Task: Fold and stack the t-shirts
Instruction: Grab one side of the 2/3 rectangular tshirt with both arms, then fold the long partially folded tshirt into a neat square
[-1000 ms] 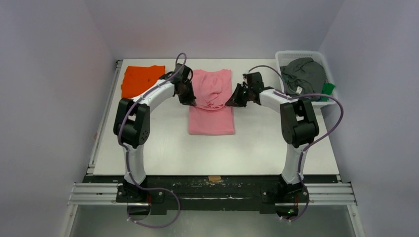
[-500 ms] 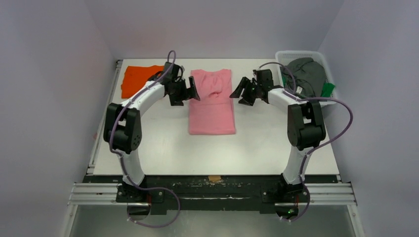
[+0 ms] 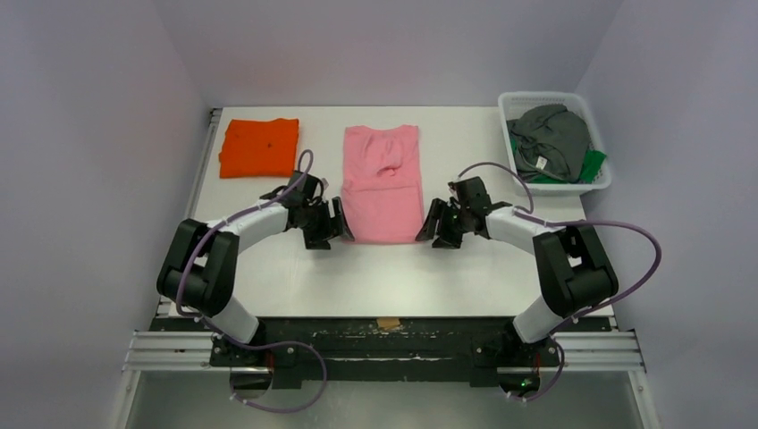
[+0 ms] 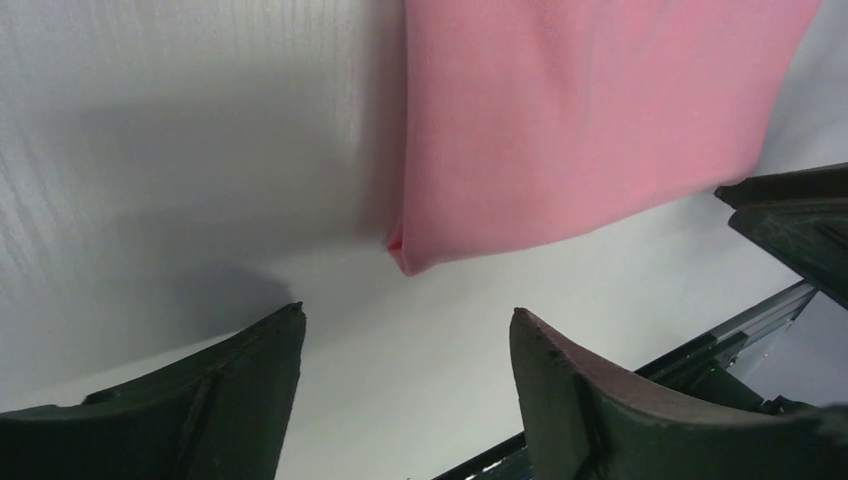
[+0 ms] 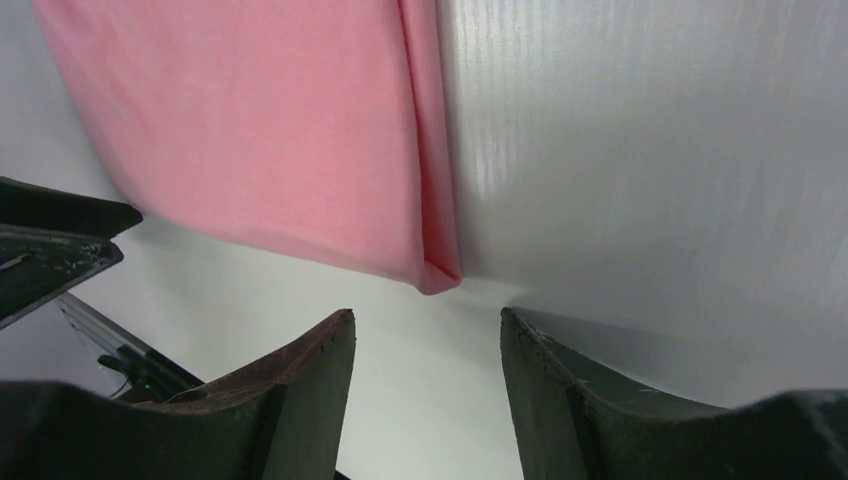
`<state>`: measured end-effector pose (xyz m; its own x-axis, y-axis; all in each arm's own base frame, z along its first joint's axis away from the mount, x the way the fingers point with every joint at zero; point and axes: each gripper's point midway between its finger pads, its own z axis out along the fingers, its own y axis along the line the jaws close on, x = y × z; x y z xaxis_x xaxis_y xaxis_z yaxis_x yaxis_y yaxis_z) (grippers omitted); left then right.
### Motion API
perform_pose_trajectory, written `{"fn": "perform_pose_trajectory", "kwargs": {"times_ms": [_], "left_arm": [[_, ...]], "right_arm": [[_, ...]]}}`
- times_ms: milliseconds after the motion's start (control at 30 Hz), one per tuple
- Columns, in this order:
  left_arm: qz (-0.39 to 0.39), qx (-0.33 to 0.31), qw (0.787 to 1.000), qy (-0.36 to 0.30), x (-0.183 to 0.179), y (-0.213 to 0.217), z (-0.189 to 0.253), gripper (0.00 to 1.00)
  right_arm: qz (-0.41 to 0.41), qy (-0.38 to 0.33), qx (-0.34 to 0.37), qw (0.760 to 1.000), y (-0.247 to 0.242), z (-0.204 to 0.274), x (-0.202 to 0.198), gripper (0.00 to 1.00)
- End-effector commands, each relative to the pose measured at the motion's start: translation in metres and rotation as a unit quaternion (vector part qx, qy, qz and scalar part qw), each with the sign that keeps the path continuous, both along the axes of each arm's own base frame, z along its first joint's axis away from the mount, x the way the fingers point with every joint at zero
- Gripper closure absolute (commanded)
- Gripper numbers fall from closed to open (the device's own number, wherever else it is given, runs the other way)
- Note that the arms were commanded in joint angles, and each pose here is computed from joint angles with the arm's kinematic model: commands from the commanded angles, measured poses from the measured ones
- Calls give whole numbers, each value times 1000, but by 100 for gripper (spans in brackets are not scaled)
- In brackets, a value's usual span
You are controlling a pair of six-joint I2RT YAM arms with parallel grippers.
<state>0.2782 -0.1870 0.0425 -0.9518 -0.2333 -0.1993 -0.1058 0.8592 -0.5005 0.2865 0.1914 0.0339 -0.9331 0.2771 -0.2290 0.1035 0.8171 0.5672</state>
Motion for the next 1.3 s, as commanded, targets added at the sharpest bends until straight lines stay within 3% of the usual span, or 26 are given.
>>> {"fn": "perform_pose_trajectory", "kwargs": {"times_ms": [0,167,467,567,633,733,767,1000,1267], "left_arm": [[-1,-37,999,-29,17,-19,4,33],[-8,-24,1000,-11,14,-26,-13,61],[-2,5,1000,14,18,-24,-32,79],[3,18,1000,12,21,-21,-34,100],[5,33,999,8,24,-17,-35,100],[-4,28,1000,5,21,-19,-32,100],[-7,25,1000,-1,18,-20,-29,100],[-19,37,999,-31,-36,-16,-15,100],[-46,33,998,7,-144,-1,-18,100]], "right_arm": [[8,-11,-18,1000,7,-7,-4,47],[3,4,-25,1000,9,-21,-8,57],[-8,7,-43,999,4,-34,-5,63],[-8,8,-44,999,4,-36,-4,67],[-9,8,-46,999,4,-37,-3,73],[-2,6,-38,999,7,-33,-5,97],[3,4,-32,999,8,-31,-8,100],[57,16,-34,998,4,-21,-74,100],[110,64,-23,992,-6,-16,-180,100]]}}
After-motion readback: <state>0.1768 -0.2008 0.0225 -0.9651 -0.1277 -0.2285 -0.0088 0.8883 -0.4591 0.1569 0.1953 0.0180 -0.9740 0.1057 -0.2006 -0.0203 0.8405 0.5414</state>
